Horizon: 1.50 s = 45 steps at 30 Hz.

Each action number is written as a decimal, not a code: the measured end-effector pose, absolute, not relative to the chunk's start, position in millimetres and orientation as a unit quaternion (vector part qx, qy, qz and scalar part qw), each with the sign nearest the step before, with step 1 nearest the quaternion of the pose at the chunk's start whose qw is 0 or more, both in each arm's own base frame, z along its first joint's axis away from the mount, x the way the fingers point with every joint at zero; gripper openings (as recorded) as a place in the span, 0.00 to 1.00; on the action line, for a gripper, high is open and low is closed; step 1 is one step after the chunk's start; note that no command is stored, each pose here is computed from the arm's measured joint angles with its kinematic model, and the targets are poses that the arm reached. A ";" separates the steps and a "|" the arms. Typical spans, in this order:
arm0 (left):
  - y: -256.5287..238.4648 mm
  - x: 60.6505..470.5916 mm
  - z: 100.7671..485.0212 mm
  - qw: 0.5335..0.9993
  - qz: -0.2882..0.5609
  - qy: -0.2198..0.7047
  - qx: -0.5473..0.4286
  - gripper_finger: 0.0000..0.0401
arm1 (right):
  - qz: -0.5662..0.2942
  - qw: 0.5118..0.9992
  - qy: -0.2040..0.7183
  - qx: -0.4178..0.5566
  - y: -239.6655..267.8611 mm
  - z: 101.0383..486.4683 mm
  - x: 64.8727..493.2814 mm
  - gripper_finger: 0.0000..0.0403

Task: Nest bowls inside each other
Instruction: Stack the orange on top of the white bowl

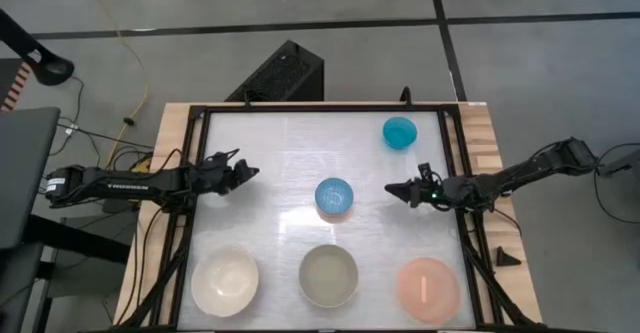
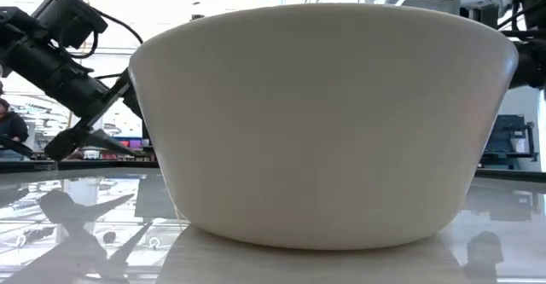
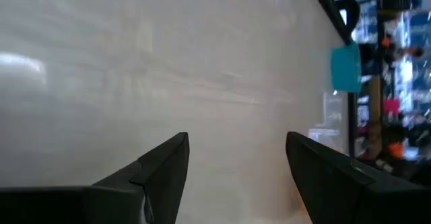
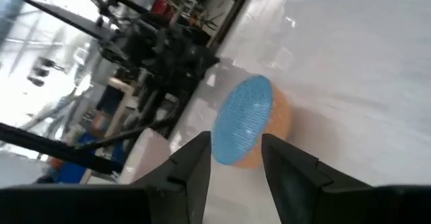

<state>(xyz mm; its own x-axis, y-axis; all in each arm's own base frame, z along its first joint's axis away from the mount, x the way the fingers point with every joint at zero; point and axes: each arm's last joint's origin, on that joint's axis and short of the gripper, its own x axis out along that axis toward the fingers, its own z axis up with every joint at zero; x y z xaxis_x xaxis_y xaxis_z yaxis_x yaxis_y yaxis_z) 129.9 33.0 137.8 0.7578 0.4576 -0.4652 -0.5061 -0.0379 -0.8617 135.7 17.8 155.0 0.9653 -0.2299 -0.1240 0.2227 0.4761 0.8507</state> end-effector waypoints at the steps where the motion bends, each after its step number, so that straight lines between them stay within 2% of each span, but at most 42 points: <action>1: 33.0 129.9 137.9 0.682 0.347 0.013 -0.643 0.59 | -0.128 0.852 -0.019 0.506 16.9 157.7 136.1 0.42; 6: 33.9 129.9 138.6 0.653 0.357 -0.017 -0.668 0.59 | -0.107 0.837 -0.151 0.516 7.7 183.3 135.9 0.42; 12: 37.2 132.3 145.3 0.671 0.351 -0.054 -0.651 0.59 | -0.060 0.821 -0.365 0.434 -4.8 234.8 120.7 0.42; 16: 40.5 137.4 161.7 0.711 0.301 -0.107 -0.626 0.59 | -0.014 0.810 -0.461 0.362 -8.5 284.3 114.0 0.42; 20: 42.3 139.6 192.7 0.754 0.208 -0.213 -0.585 0.59 | 0.032 0.824 -0.477 0.305 -10.7 342.1 119.9 0.42; 23: 40.9 134.5 218.2 0.778 0.143 -0.305 -0.531 0.59 | 0.073 0.862 -0.415 0.283 -12.2 387.2 131.3 0.42; 26: 37.7 130.9 250.0 0.800 0.085 -0.367 -0.467 0.59 | 0.114 0.914 -0.279 0.272 -11.4 424.5 146.8 0.42; 29: 31.5 134.6 290.9 0.842 0.034 -0.373 -0.387 0.59 | 0.152 0.951 -0.113 0.245 -7.4 448.2 161.9 0.42; 31: 27.6 141.3 317.3 0.875 0.026 -0.341 -0.342 0.59 | 0.163 0.959 -0.007 0.232 -3.9 454.0 169.2 0.42; 35: 19.6 156.2 368.3 0.935 0.034 -0.229 -0.267 0.59 | 0.169 0.951 0.157 0.207 6.0 450.5 182.9 0.42; 38: 14.8 163.6 399.5 0.964 0.042 -0.147 -0.219 0.59 | 0.168 0.930 0.256 0.204 14.1 438.6 188.6 0.42; 42: 10.8 166.5 424.7 0.983 0.050 -0.045 -0.169 0.59 | 0.138 0.882 0.404 0.200 25.8 408.2 194.1 0.42; 45: 10.1 165.8 435.1 0.988 0.054 -0.004 -0.144 0.59 | 0.100 0.840 0.505 0.173 34.4 385.0 198.1 0.42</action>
